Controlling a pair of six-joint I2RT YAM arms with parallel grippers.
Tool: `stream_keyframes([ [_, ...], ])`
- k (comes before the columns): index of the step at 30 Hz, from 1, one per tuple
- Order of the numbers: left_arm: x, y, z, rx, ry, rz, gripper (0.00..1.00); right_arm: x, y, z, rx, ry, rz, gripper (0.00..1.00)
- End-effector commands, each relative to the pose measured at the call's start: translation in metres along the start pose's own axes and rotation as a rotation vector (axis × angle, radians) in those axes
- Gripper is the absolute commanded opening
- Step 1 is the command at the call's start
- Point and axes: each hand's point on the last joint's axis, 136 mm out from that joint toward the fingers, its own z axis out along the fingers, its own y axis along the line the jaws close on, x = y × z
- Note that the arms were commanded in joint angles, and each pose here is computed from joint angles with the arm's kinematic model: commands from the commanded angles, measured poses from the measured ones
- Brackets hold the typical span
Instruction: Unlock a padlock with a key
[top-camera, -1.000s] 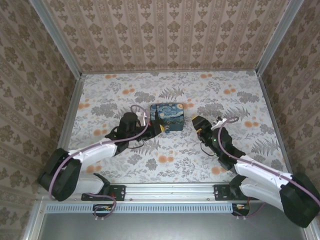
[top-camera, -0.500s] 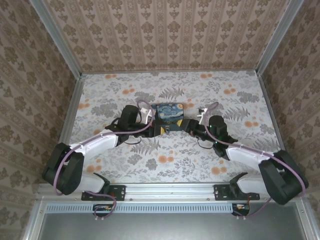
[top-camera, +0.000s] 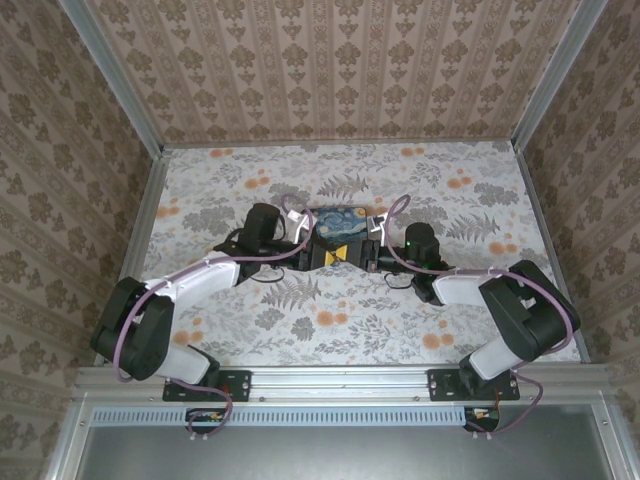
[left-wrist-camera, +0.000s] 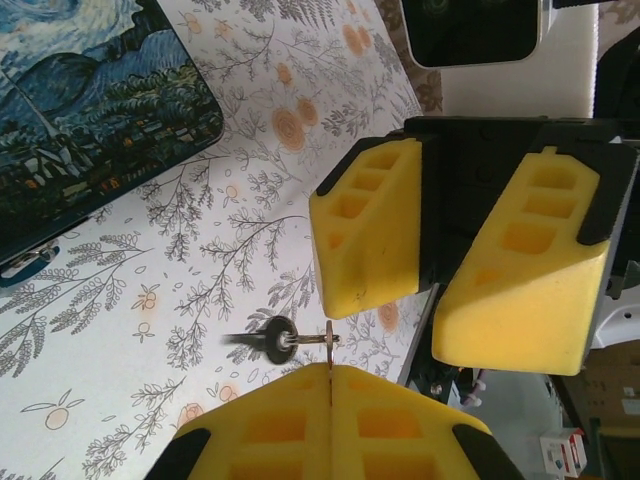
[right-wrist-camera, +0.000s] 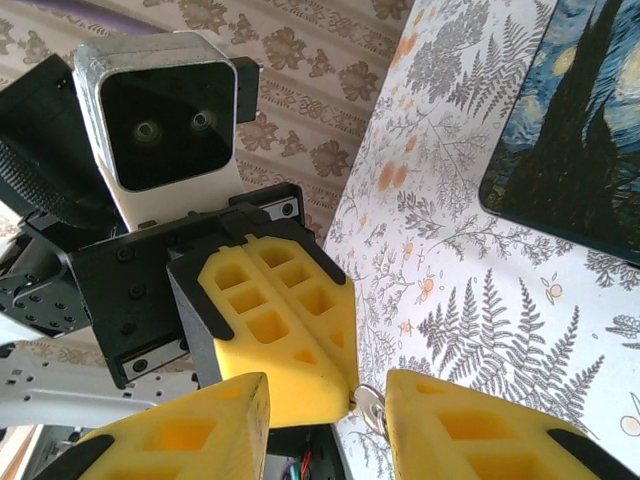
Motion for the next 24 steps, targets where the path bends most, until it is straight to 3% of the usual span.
stream_keyframes([
  [1,-0.007,-0.010,-0.001,0.043,0.002,0.052,0.00,-0.002,0.017,0.002,-0.081,0.020,-0.059,0.35],
  [13,-0.008,-0.017,-0.001,0.073,0.012,0.067,0.00,0.007,0.002,0.004,-0.074,0.041,-0.028,0.35],
  [24,-0.008,-0.012,0.000,0.063,0.013,0.060,0.00,0.017,0.001,0.002,-0.098,0.072,-0.018,0.15],
])
